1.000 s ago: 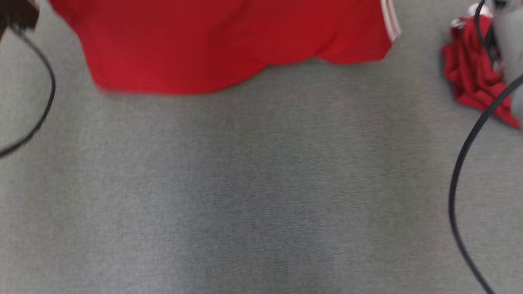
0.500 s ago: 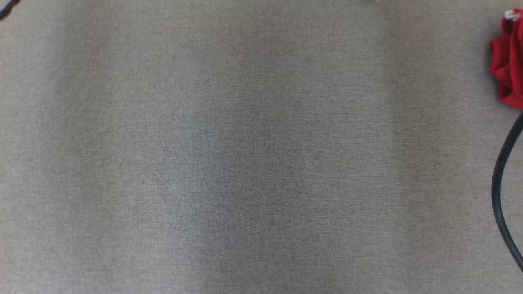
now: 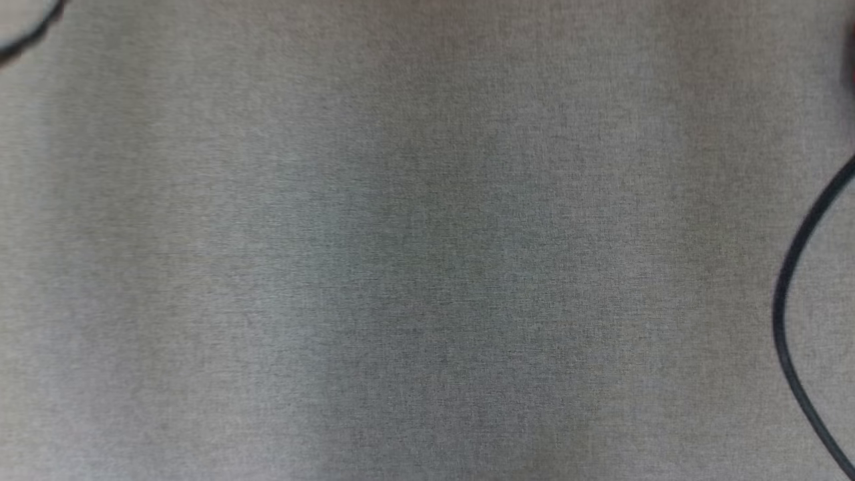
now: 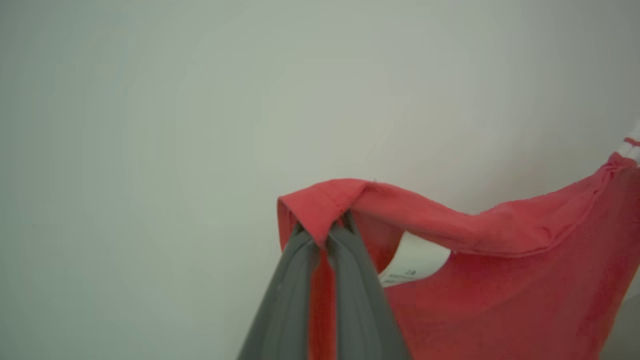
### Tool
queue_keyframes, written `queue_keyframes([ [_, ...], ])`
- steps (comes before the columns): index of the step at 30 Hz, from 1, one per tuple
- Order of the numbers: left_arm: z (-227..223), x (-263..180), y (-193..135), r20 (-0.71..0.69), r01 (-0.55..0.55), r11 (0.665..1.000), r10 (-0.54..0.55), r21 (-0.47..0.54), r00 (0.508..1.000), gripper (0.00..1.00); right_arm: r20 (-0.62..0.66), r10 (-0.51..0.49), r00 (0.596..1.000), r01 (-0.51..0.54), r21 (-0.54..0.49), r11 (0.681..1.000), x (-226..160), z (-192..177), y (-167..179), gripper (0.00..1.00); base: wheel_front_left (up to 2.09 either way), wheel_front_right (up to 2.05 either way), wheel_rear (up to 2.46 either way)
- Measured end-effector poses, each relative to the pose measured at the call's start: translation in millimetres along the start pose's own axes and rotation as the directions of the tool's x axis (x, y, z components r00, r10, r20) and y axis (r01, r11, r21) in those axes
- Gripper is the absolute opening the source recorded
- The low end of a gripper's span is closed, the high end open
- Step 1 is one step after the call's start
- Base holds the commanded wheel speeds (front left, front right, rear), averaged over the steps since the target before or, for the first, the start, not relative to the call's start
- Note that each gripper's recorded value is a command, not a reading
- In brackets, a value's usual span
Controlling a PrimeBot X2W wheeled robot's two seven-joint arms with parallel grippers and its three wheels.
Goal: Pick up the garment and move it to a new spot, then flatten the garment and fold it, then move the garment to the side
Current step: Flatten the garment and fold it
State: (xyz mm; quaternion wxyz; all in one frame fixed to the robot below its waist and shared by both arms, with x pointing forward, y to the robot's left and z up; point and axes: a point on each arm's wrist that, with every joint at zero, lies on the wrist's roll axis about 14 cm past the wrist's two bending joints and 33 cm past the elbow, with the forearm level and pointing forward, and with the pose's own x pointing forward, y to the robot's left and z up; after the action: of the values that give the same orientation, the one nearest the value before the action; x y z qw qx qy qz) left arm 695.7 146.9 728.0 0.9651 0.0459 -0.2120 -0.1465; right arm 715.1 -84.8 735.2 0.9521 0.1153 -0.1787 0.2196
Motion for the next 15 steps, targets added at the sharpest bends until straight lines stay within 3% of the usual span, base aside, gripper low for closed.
queue_keyframes([
  [7, -49, -36, 7, -0.079, -0.034, 0.995, 0.027, -0.095, 0.996, 0.0, -0.057, 0.041, 0.998, -0.034, 0.115, 0.993, -31, -41, 10, 0.0, 0.0, 0.0, 0.0],
  [15, -69, -104, -6, -0.132, -0.079, 0.972, 0.05, -0.223, 0.99, 0.0, -0.163, 0.087, 0.983, -0.046, 0.239, 0.97, -106, -79, 32, 0.0, 0.0, 0.0, 0.0],
])
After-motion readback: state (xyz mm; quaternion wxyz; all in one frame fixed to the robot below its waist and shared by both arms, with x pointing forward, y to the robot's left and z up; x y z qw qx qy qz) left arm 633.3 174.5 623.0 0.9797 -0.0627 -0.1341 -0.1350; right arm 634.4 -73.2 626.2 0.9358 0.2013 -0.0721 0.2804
